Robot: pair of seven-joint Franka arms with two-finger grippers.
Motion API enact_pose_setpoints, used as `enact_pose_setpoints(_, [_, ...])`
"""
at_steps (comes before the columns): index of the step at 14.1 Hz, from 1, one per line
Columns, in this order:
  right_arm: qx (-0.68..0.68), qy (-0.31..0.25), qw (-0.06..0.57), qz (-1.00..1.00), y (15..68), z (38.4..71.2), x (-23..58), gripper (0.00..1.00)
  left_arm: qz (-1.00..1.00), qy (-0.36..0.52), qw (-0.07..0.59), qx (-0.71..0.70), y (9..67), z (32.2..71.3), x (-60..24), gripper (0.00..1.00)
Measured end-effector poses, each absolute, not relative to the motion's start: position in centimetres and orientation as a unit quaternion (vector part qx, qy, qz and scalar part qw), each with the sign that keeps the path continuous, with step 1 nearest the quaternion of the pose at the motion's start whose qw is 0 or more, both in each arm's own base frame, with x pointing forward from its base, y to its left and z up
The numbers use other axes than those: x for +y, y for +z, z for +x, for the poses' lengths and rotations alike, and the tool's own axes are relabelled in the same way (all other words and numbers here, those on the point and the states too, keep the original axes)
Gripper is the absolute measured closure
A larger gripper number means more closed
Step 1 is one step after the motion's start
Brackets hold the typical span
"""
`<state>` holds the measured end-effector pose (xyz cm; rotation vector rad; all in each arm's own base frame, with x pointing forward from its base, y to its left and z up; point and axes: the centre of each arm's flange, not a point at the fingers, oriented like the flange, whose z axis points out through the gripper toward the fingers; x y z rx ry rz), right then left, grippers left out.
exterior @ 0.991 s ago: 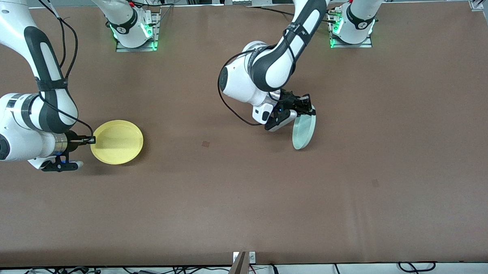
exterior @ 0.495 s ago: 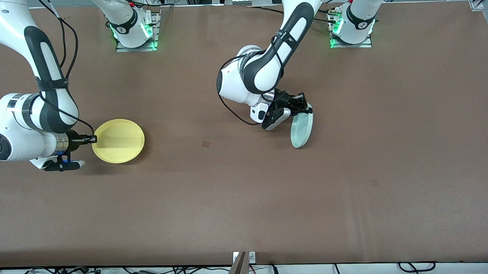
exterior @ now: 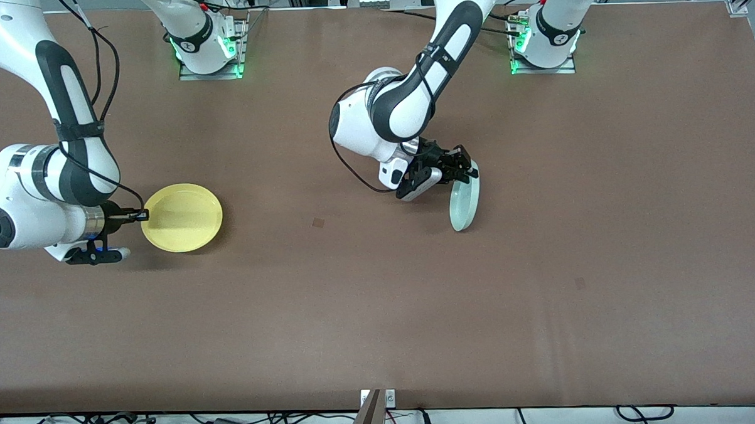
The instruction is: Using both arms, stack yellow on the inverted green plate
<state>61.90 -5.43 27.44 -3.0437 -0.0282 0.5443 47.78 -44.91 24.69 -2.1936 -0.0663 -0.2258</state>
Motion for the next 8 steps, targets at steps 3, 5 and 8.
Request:
enact_pose_setpoints(3, [-0.01,0.176,0.025,-0.984,27.4,61.9,-5.5,0.97,-0.912,-0.1,0.396,-0.025,25.5,48.3,-46.7,0.3])
enact_pose_setpoints(5, [-0.01,0.176,0.025,-0.984,27.5,61.9,-5.5,0.97,-0.936,-0.102,0.336,-0.032,26.9,48.9,-48.5,0.09])
enact_pose_setpoints(8, [-0.01,0.176,0.025,-0.984,27.5,61.9,-5.6,0.97,-0.969,-0.098,0.222,-0.048,28.5,49.9,-51.1,0.0])
